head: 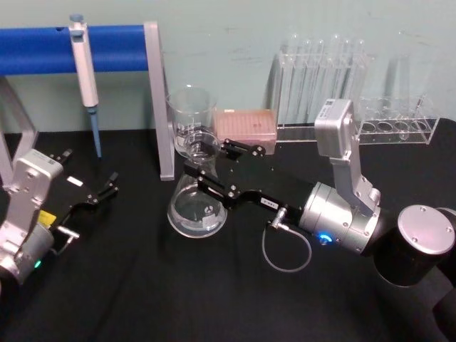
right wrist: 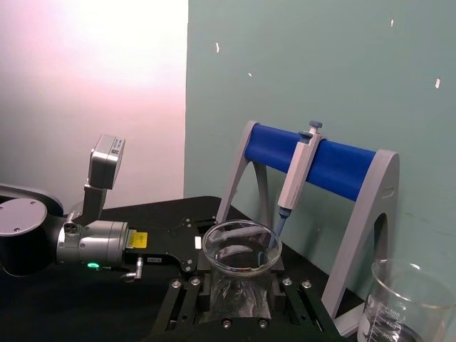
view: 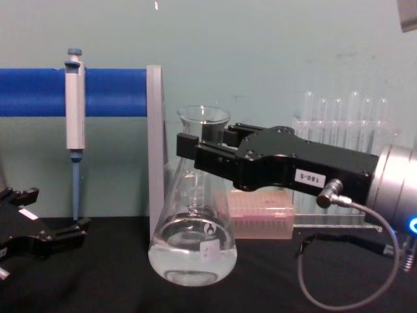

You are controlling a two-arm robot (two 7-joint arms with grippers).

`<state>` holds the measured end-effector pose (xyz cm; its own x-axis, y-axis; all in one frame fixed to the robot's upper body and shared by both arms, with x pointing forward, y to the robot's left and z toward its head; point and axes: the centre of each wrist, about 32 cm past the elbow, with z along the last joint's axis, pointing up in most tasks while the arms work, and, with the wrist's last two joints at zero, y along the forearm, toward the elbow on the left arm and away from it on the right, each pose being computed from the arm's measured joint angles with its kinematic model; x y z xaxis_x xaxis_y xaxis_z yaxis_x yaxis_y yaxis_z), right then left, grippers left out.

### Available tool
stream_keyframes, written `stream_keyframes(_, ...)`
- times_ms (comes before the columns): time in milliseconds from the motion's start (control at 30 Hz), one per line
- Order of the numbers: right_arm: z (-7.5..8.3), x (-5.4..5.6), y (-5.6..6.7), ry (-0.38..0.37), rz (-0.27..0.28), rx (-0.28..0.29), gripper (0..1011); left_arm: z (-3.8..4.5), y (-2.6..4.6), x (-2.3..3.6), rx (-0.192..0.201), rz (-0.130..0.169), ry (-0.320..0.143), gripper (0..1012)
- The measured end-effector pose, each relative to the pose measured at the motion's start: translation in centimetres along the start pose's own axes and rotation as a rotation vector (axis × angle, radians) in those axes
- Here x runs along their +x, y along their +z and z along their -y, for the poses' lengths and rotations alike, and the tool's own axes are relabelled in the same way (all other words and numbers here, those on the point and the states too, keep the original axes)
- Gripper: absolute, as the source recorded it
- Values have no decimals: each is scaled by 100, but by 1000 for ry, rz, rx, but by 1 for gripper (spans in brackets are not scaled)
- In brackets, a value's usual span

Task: Grasp the erlenmeyer flask with one hand, shake it three times, then place it back.

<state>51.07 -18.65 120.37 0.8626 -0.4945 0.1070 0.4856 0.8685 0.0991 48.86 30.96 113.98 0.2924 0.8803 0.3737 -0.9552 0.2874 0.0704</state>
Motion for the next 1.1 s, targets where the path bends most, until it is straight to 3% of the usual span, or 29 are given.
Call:
stream_keyframes(300, 25, 9, 7, -23, 6, 1, 456, 0, 0, 0, 0, 0, 0, 1001)
stream_keyframes(500, 144, 44, 35, -79, 21, 0, 456, 0, 0, 0, 0, 0, 0, 1000)
stream_keyframes(1100, 901, 113, 178, -377, 93, -57, 456, 0, 0, 0, 0, 0, 0, 1001)
